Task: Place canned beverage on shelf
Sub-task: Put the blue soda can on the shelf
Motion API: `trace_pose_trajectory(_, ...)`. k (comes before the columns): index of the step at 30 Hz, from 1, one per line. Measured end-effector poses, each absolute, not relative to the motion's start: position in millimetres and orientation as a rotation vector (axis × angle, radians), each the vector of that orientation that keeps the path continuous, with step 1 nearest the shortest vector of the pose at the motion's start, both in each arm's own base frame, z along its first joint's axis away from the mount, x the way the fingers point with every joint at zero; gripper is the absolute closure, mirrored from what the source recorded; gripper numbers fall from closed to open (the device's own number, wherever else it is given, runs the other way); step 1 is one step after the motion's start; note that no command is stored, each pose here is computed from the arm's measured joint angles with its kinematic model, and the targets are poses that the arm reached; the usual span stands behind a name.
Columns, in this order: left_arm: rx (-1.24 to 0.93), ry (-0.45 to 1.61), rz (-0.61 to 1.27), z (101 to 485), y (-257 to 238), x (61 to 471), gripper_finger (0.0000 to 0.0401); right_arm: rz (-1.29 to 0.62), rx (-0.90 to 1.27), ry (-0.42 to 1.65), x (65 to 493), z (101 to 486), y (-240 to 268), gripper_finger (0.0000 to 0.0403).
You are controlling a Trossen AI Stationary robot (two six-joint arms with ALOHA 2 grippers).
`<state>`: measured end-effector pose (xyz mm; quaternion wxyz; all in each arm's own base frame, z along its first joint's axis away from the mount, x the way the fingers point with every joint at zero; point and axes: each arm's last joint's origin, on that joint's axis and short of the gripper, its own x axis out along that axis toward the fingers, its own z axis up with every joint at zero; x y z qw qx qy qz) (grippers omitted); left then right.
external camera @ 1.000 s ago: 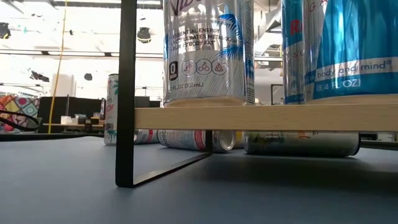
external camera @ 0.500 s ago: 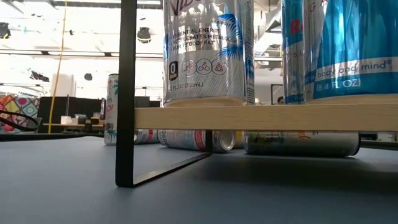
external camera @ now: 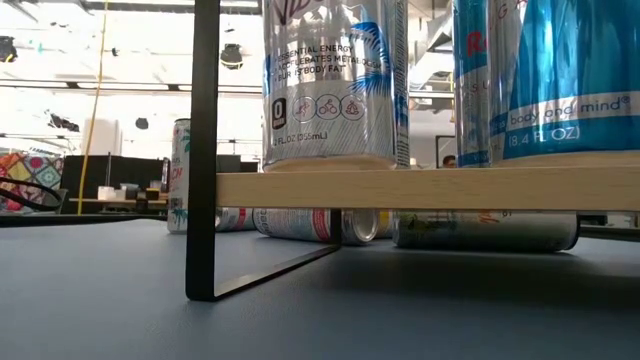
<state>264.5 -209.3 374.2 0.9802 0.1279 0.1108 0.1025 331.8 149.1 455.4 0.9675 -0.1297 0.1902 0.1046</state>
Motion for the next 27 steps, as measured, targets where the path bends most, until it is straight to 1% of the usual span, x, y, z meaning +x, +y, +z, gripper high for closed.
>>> trace_pose_trajectory(4,0.262,0.227,0.219,373.9,-206.6,266.5,0.0174,0.236,-0.211,0.391,333.5,455.3,146.0,0.0106)
trace_pose_trajectory(9,0.271,0.229,0.222,373.8,-204.6,268.0,0.0174,0.277,-0.206,0.41,332.3,453.6,147.3,0.0106)
trace_pose_trajectory(14,0.269,0.23,0.226,373.8,-203.5,268.9,0.0174,0.259,-0.237,0.457,331.5,449.3,143.5,0.0106)
trace_pose_trajectory(17,0.268,0.23,0.228,373.7,-203.5,268.8,0.0174,0.262,-0.274,0.442,332.3,450.1,143.1,0.0106)
trace_pose_trajectory(22,0.268,0.231,0.24,373.6,-201.5,270.1,0.0174,0.204,-0.362,0.422,332.9,451.4,142.0,0.0106)
trace_pose_trajectory(27,0.276,0.239,0.248,372.8,-200.5,270.3,0.0174,0.197,-0.348,0.424,333.5,451.4,140.5,0.0106)
